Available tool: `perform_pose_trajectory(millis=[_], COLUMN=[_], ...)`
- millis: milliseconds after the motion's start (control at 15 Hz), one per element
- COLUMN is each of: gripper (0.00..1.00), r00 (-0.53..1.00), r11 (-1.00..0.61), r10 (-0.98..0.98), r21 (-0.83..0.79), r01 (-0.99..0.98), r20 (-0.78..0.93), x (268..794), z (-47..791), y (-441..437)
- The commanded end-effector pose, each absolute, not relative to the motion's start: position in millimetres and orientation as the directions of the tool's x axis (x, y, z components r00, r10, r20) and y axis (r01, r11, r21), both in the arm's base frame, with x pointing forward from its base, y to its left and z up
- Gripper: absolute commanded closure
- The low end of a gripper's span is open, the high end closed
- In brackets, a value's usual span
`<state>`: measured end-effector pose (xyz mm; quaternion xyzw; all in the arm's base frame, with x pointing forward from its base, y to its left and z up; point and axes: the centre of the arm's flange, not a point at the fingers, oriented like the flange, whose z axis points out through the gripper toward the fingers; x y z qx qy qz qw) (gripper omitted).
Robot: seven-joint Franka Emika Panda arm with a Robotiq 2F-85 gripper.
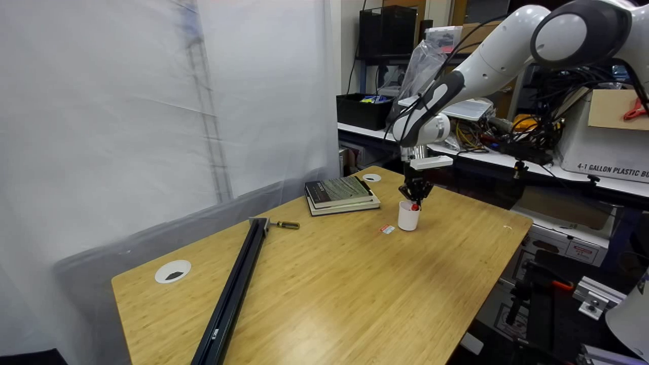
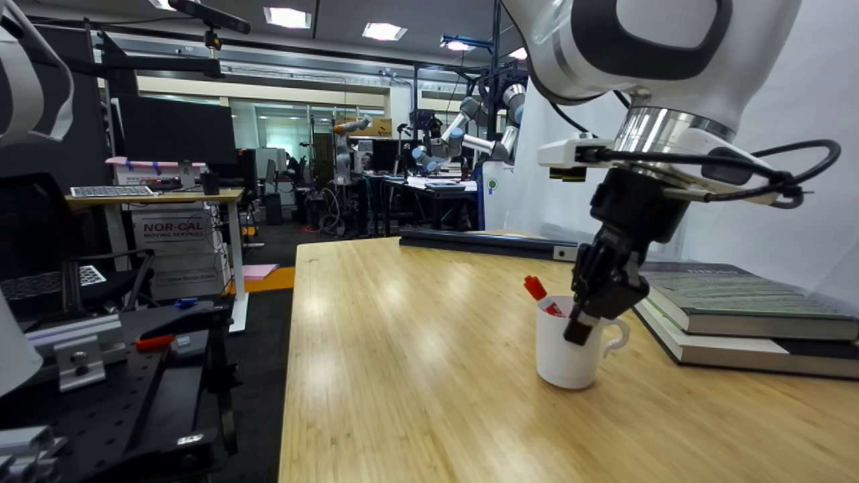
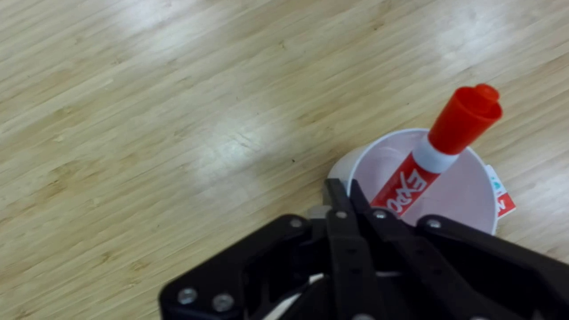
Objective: Move the mug to the right, put the marker on the desk, then put it back in the mug
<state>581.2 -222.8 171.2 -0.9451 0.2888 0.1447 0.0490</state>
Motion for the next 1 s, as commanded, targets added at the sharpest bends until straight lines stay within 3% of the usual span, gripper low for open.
perform_pose_trajectory(millis=[0,133,200,267,400,933], gripper=[0.99,0.99,0.73,0.72,0.60,0.04], r00=[0.801,0.797,0.798,0.796,0.797,0.802], r11=[-0.832,-0.829,-0.831,-0.829,-0.830,-0.833], r10=[-0.523,-0.528,-0.526,-0.528,-0.527,-0.526], r21=[-0.027,-0.025,-0.024,-0.024,-0.024,-0.019], r01=[-0.554,-0.558,-0.556,-0.558,-0.558,-0.553], r20=[-0.291,-0.293,-0.294,-0.295,-0.294,-0.284], x=[586,587,587,588,588,591], z=[172,170,169,169,169,184], y=[-225,-225,-226,-226,-226,-224])
